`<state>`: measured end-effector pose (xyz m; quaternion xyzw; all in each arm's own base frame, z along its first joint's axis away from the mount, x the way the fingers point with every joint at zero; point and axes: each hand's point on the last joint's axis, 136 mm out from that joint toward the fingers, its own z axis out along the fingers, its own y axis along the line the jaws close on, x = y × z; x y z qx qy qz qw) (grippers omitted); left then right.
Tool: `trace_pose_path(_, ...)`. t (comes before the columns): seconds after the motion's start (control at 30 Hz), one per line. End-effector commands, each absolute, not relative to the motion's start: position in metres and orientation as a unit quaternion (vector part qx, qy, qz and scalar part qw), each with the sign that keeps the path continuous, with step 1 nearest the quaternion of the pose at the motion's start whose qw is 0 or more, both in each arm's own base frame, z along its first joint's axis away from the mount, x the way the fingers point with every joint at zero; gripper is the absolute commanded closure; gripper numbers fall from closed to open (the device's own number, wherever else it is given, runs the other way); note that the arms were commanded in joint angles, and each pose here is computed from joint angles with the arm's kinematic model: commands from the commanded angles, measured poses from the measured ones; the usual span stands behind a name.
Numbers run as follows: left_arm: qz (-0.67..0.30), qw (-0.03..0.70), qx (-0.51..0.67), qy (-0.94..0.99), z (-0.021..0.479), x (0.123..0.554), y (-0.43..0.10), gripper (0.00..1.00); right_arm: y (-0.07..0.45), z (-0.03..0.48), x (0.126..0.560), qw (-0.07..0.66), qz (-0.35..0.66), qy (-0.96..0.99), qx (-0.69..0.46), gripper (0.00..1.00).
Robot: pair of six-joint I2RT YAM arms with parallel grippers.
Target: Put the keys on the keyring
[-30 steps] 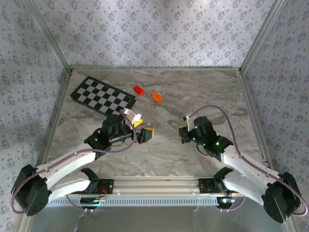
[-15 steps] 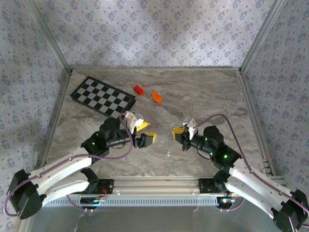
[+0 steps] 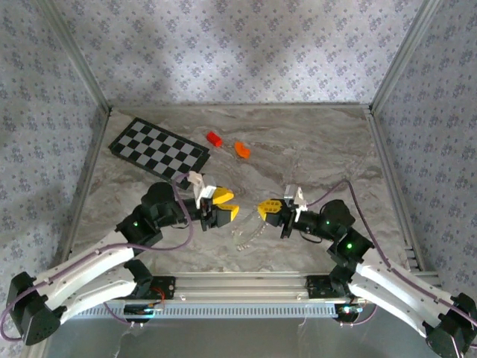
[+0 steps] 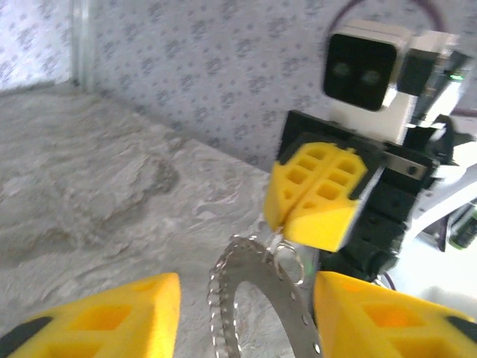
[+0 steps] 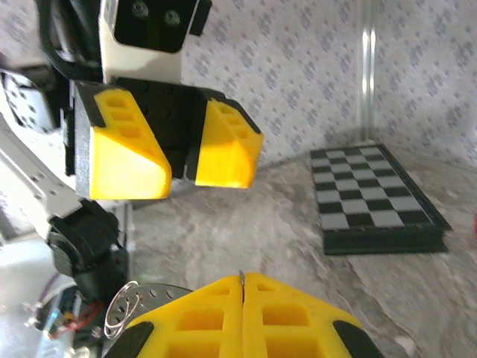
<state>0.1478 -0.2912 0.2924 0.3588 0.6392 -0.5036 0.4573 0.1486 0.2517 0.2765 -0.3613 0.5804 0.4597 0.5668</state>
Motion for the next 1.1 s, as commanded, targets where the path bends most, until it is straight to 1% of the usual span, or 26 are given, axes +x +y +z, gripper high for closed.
trace_pose_path(0.0,-0.551,0.471,0.4,0.561,0.334,0.118,-0.292,0.57,0.249,0.319,0.131,0.603,0.504,0.505,-0.357,1.0)
trace_pose_path(0.1,-0.559,0.467,0.413,0.546,0.34,0.11,-0.293,0.61,0.247,0.331,0.126,0.612,0.52,0.481,-0.351,1.0)
trace_pose_path(0.2,-0.558,0.466,0.415,0.547,0.341,0.11,-0.295,0.63,0.247,0.339,0.123,0.616,0.529,0.468,-0.349,1.0)
trace_pose_path(0.43,-0.557,0.457,0.426,0.547,0.335,0.109,-0.305,0.65,0.249,0.345,0.121,0.622,0.532,0.456,-0.35,1.0)
trace_pose_path(0.73,-0.58,0.462,0.445,0.502,0.355,0.093,-0.309,0.68,0.254,0.349,0.114,0.614,0.544,0.442,-0.364,1.0)
trace_pose_path(1.07,-0.583,0.478,0.435,0.492,0.362,0.093,-0.305,0.73,0.256,0.355,0.103,0.607,0.559,0.421,-0.377,1.0)
